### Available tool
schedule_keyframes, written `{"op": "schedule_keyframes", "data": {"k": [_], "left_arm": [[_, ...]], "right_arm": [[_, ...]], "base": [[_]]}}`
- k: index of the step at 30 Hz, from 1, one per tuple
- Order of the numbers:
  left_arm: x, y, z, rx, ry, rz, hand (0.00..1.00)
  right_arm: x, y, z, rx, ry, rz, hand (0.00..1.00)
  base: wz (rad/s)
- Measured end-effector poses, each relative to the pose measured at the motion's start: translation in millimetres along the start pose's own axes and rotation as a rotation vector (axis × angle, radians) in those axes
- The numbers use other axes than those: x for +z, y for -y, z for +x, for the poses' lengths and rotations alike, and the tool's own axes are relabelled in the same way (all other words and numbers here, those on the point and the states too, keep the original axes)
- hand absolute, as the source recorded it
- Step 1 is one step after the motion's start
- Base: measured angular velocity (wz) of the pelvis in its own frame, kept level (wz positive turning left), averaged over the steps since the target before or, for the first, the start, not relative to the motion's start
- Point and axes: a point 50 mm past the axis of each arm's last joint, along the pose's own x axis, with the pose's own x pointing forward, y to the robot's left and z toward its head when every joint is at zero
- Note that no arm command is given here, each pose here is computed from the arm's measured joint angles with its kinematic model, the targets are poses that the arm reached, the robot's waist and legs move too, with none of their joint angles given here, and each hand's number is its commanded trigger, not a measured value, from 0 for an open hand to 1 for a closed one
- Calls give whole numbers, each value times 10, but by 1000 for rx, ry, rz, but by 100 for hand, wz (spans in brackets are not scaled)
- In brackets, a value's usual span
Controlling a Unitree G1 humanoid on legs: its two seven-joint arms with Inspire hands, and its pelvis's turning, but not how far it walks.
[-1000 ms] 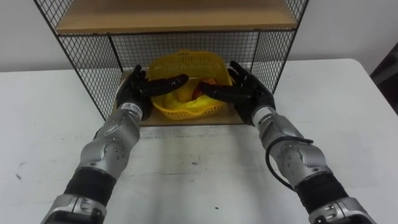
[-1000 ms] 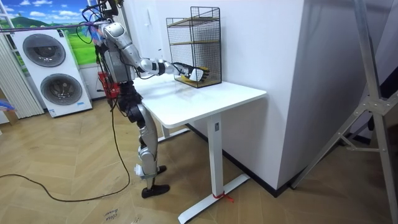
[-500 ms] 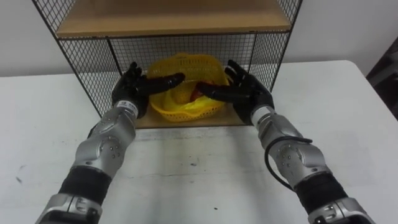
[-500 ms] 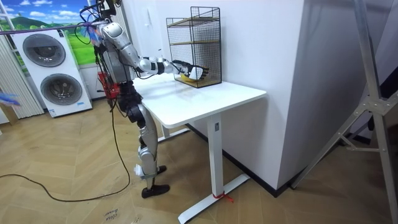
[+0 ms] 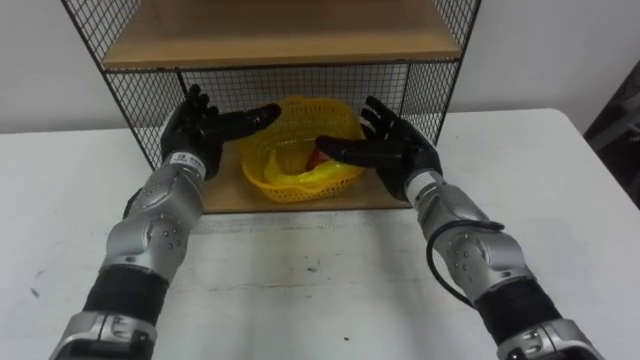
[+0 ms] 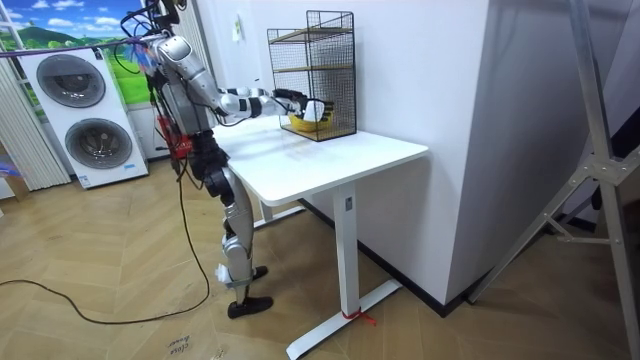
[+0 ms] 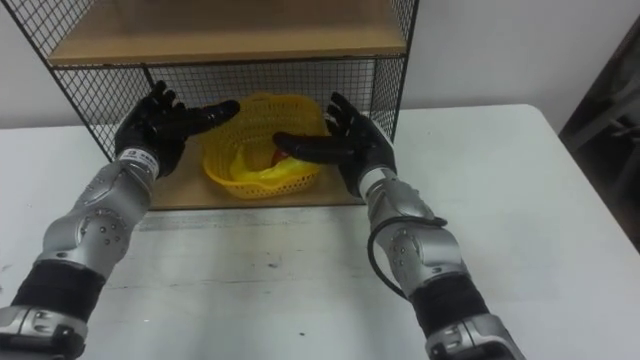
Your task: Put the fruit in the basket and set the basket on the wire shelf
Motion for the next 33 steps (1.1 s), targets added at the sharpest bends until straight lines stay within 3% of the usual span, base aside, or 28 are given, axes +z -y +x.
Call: {"op": "schedule_keyframes", "data": {"k": [10,25,33], "left_arm": [[-56,-74,-96,15,17,39,0],[-76,-123,-383,-13,109,88,0],[-150,-142,-457,-26,113,141,0]], "right_arm": [[55,-4,-121,32,52,-14,0],[106,-5,-443,54,163,-88,0],[176,-39,-482,68,205,-144,0]], "base": [[0],[-1],[0]]}}
